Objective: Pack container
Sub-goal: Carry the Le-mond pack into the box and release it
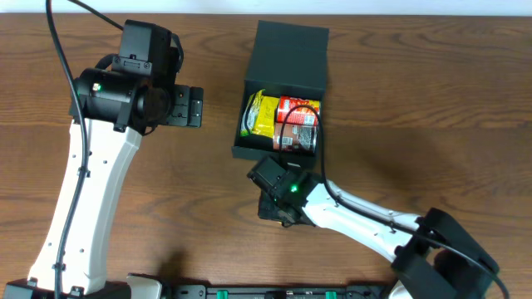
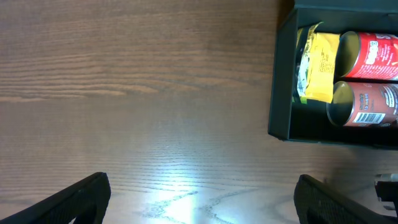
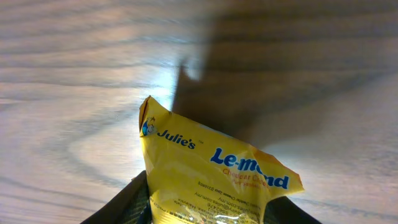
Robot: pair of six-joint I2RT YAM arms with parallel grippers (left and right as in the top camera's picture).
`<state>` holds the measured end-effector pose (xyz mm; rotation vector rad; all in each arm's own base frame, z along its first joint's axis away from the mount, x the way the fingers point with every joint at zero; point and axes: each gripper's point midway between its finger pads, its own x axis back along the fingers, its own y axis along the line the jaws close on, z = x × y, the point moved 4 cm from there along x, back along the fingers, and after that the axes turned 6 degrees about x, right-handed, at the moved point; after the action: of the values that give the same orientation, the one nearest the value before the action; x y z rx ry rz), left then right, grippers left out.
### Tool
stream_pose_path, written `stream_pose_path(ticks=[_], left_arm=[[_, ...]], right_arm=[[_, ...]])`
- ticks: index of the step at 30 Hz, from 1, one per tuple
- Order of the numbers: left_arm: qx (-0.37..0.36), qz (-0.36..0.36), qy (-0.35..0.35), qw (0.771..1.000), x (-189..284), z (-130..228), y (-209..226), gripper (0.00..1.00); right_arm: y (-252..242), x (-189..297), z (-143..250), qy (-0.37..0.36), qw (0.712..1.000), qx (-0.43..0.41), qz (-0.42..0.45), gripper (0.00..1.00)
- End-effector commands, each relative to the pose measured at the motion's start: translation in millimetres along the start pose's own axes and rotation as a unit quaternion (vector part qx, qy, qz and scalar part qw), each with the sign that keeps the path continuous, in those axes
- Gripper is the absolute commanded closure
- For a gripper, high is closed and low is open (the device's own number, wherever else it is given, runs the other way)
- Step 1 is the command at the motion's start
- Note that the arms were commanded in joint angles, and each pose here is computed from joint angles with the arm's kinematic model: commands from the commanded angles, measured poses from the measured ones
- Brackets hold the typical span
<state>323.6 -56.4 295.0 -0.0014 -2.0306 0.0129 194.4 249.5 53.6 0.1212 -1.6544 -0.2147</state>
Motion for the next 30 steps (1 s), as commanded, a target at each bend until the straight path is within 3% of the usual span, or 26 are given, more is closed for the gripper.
stream_pose_path(ticks=[1,10,21,30], left_arm=[[0.001,-0.005,0.007,1.0,-3.1,0.9,1.8,0.05],[0.001,-0.005,0.006,1.0,-3.1,0.8,1.9,0.05],[0.001,-0.005,0.007,1.0,-3.1,0.9,1.9,0.05],[0.001,-0.005,0.007,1.0,-3.2,0.8,1.8,0.05]], right_arm=[[6.2,4.5,-8.6,-0.011,1.0,0.013,-0.007,0.57],[17.2,12.0,-17.2,-0.027,0.999,0.033,-0.02,0.58],[61.3,60.3,-64.6,-0.125,0.987,0.085,-0.055,0.56],[58.1,84.2,-111.8,-0.207,0.974,0.075,-0.05,0.58]])
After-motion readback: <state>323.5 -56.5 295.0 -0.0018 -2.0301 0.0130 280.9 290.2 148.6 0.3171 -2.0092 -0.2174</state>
